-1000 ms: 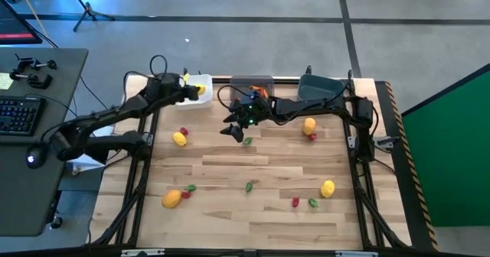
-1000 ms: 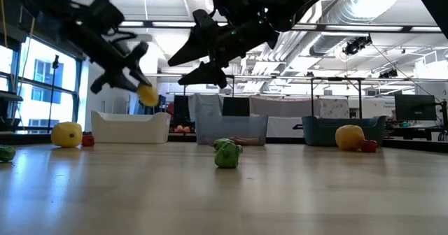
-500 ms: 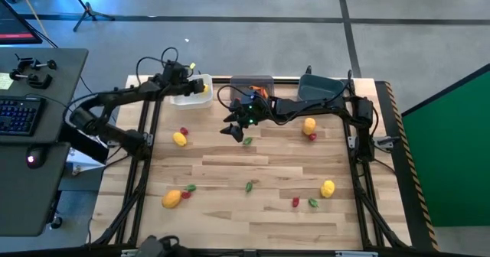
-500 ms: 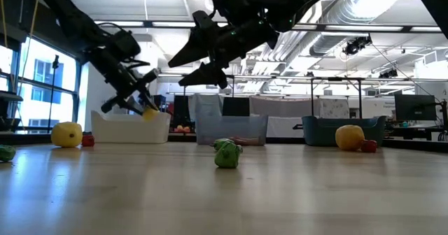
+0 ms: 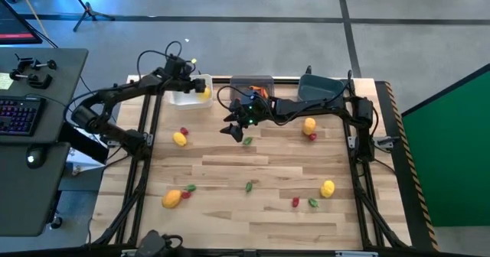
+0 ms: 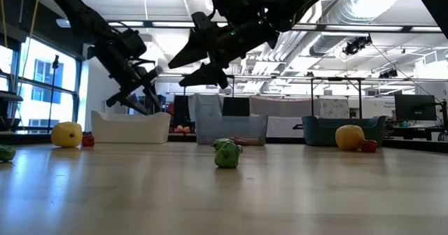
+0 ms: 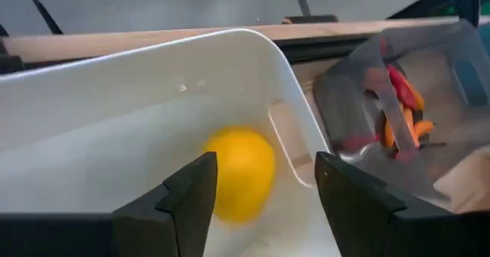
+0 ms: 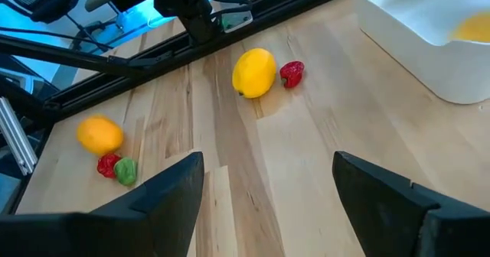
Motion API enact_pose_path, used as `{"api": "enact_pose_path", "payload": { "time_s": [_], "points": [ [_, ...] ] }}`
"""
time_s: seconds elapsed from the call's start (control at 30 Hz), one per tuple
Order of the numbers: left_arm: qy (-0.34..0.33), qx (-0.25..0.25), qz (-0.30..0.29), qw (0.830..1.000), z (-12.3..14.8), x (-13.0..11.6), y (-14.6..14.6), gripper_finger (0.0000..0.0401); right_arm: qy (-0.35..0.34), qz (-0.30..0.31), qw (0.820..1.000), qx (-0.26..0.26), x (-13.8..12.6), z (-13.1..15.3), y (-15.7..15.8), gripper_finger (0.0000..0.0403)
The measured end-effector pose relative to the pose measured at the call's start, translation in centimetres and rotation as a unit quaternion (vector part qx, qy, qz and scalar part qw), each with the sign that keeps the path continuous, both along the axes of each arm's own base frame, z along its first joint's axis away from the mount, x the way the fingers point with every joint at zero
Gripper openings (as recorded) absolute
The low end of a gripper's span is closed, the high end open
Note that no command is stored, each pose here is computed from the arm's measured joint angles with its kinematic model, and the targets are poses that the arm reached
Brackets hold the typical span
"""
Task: Sort produce into baskets
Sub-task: Put the top middle yellow lemon into the white bin, then put the top left yellow lemon into the white bin
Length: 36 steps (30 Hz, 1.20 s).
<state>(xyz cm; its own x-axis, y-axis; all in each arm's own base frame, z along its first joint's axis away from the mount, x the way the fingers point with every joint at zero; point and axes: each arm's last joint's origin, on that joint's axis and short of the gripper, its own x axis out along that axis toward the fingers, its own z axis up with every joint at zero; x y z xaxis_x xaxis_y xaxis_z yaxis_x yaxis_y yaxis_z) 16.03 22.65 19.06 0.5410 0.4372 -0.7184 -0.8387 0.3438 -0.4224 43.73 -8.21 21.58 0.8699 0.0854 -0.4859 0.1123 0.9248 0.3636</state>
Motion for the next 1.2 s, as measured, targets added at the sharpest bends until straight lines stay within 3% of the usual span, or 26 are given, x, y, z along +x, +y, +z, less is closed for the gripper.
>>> {"api": "enact_pose_path", "payload": {
  "time_s": [0.17, 0.3, 0.53, 0.73, 0.83, 0.97, 1.2],
  "points": [
    [0.017, 0.021, -0.035, 0.999, 1.7, -0.4, -0.6, 0.0209, -0.001, 0.004, 1.0, -0.007, 0.0, 0.0, 0.0, 0.0279],
    [-0.002, 0.03, -0.112, 0.993, 3.8, -0.7, -1.8, 0.021, -0.002, 0.008, 1.0, -0.015, 0.0, 0.0, 0.0, 0.0279],
    [-0.074, 0.076, -0.262, 0.959, 8.3, -1.1, -6.5, 0.0211, -0.003, 0.018, 0.999, -0.031, 0.0, 0.0, 0.0, 0.0279],
    [-0.081, 0.064, -0.345, 0.933, 9.9, -2.0, -11.3, 0.0211, -0.003, 0.02, 0.999, -0.036, 0.0, 0.0, 0.0, 0.0279],
    [-0.046, 0.049, -0.376, 0.924, 9.7, -2.5, -13.2, 0.0211, -0.003, 0.024, 0.999, -0.043, 0.0, 0.0, 0.0, 0.0279],
    [0.057, 0.058, -0.426, 0.901, 8.8, -2.8, -15.1, 0.0208, 0.001, 0.026, 0.999, -0.042, -0.1, -0.1, 0.0, 0.0279],
    [0.219, 0.09, -0.528, 0.816, 6.9, -1.8, -16.7, 0.0195, 0.024, 0.027, 0.999, -0.035, -0.3, -0.5, 0.1, 0.0279]
  ]
}}
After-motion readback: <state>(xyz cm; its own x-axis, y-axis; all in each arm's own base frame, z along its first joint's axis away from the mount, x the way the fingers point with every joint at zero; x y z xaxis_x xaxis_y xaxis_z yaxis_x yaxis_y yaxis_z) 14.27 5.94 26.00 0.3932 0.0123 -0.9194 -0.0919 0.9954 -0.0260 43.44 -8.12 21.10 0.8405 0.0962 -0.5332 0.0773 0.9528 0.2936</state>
